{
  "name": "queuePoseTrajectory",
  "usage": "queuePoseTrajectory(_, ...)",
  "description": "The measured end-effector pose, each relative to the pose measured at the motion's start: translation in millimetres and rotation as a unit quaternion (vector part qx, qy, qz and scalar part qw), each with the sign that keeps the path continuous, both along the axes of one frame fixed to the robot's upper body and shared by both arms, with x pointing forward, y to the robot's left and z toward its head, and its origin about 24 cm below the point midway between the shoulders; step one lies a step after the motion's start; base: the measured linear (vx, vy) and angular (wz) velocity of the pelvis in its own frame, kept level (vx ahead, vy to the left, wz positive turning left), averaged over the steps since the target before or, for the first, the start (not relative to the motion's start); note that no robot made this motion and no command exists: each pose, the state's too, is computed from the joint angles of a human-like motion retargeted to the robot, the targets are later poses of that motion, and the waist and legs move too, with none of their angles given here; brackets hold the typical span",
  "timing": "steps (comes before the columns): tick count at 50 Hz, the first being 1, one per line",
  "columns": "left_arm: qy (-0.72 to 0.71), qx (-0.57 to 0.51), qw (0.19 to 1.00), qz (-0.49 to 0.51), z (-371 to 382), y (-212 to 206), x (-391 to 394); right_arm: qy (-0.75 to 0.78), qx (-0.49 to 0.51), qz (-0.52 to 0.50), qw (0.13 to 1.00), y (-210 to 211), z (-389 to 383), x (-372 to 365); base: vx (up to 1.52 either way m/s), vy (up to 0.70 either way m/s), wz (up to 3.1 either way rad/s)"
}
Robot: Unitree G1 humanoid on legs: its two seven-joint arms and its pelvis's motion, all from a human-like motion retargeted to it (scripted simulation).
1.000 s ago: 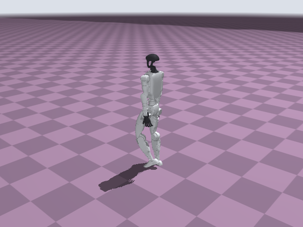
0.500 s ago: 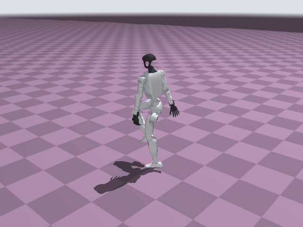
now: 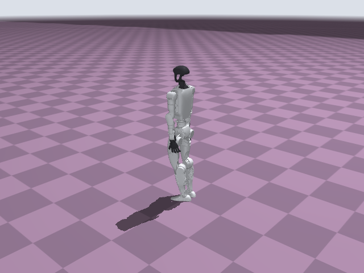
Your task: In place motions
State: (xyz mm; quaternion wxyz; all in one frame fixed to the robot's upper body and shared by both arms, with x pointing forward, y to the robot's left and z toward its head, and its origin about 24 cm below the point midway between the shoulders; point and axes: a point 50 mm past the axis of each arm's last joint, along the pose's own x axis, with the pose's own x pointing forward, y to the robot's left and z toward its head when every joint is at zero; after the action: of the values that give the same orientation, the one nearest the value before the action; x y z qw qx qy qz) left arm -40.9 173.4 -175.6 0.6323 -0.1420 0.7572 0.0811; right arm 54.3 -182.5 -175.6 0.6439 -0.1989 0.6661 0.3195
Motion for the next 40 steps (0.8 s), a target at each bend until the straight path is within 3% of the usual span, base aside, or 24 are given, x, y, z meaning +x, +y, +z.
queuePoseTrajectory(5, -0.031, -0.021, 0.998, 0.047, -1, 0, 5, -0.06, 0.019, 0.098, 0.993, 22, 5, 41, -0.15, 0.03, 0.39)
queuePoseTrajectory(10, -0.047, 0.01, 0.996, -0.079, -1, 22, 44, -0.11, 0.046, 0.054, 0.991, 28, 6, 46, -0.17, 0.05, 0.53)
queuePoseTrajectory(15, -0.137, 0.017, 0.98, -0.142, 0, 26, 89, -0.049, 0.021, 0.016, 0.998, 10, 0, 11, -0.03, 0.08, 0.23)
queuePoseTrajectory(21, -0.16, 0.002, 0.982, -0.101, -2, 7, 97, 0.006, -0.034, 0.025, 0.999, -12, -1, -20, 0.01, 0.08, 0.08)
queuePoseTrajectory(30, -0.107, 0.01, 0.987, -0.118, -4, 8, 68, 0.046, -0.05, -0.023, 0.997, -26, 0, -47, 0.0, 0.02, 1.1)
queuePoseTrajectory(40, -0.111, 0.012, 0.993, -0.044, -4, 5, 67, 0.062, -0.079, -0.006, 0.995, -40, 3, -54, 0.01, 0.02, -0.08)
